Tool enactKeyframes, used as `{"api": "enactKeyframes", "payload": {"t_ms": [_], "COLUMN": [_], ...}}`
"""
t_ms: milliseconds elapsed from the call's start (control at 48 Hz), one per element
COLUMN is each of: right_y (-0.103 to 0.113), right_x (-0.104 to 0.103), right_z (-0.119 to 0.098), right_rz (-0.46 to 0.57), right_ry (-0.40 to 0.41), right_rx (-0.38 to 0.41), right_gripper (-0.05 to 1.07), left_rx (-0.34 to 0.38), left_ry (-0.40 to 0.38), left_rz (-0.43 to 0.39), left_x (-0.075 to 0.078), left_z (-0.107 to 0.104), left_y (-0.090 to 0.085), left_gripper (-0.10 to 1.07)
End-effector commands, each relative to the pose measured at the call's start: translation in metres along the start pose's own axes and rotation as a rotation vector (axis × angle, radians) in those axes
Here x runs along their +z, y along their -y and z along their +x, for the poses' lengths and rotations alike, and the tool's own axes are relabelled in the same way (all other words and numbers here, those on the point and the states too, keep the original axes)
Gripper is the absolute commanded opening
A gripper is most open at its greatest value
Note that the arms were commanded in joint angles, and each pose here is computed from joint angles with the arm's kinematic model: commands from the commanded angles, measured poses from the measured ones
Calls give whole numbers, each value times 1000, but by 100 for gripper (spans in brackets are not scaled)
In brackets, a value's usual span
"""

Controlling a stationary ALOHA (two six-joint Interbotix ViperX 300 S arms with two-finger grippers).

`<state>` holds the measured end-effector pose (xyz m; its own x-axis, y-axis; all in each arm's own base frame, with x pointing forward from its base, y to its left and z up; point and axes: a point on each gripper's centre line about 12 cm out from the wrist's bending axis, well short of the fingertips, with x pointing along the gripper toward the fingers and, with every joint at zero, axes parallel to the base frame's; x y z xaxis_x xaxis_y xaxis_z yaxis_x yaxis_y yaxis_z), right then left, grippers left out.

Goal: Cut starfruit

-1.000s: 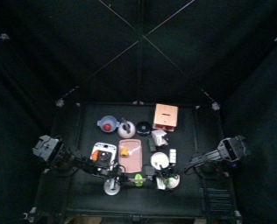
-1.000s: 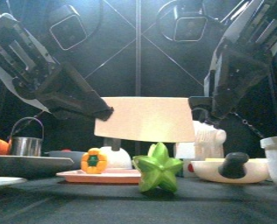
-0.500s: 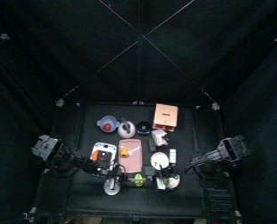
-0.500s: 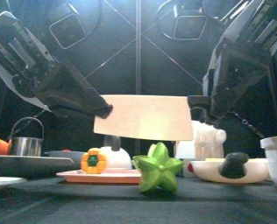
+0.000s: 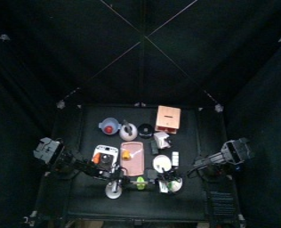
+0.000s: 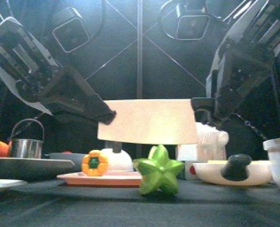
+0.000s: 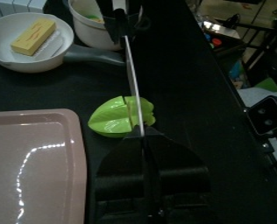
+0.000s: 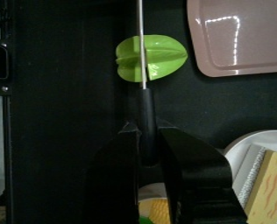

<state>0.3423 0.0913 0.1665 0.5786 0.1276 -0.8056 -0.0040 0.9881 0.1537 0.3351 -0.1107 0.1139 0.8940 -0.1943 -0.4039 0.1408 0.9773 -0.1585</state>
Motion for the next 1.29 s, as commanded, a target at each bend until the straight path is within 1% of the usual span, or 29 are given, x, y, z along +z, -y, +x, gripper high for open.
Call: {"api": "enactKeyframes", "payload": {"t_ms": [0, 167, 417, 625, 792, 1042, 1125, 1271], "right_y": [-2, 0, 7, 6, 4, 4, 3, 3], "right_x": [9, 10, 10, 8, 8, 10, 10, 8], "right_z": [-13, -13, -9, -9, -9, -10, -10, -8], "right_rz": [-6, -8, 2, 5, 12, 13, 12, 12], "right_ry": [40, 41, 34, 31, 28, 35, 36, 32], "right_rx": [8, 3, -12, -7, -3, -1, 1, 0], "right_gripper": [37, 37, 37, 37, 37, 37, 37, 37], "left_rx": [-11, -13, 5, 8, 0, -8, -10, -10], "left_ry": [26, 31, 18, 14, 16, 42, 43, 26], "left_rz": [3, 4, 1, -4, 0, -3, -3, -1], "left_x": [8, 9, 5, 4, 4, 13, 14, 8], "left_z": [-3, -3, 1, 1, 0, -3, -4, -1], "left_y": [3, 3, -3, -4, -1, 1, 2, 3], "left_gripper": [26, 26, 26, 26, 26, 26, 26, 26]}}
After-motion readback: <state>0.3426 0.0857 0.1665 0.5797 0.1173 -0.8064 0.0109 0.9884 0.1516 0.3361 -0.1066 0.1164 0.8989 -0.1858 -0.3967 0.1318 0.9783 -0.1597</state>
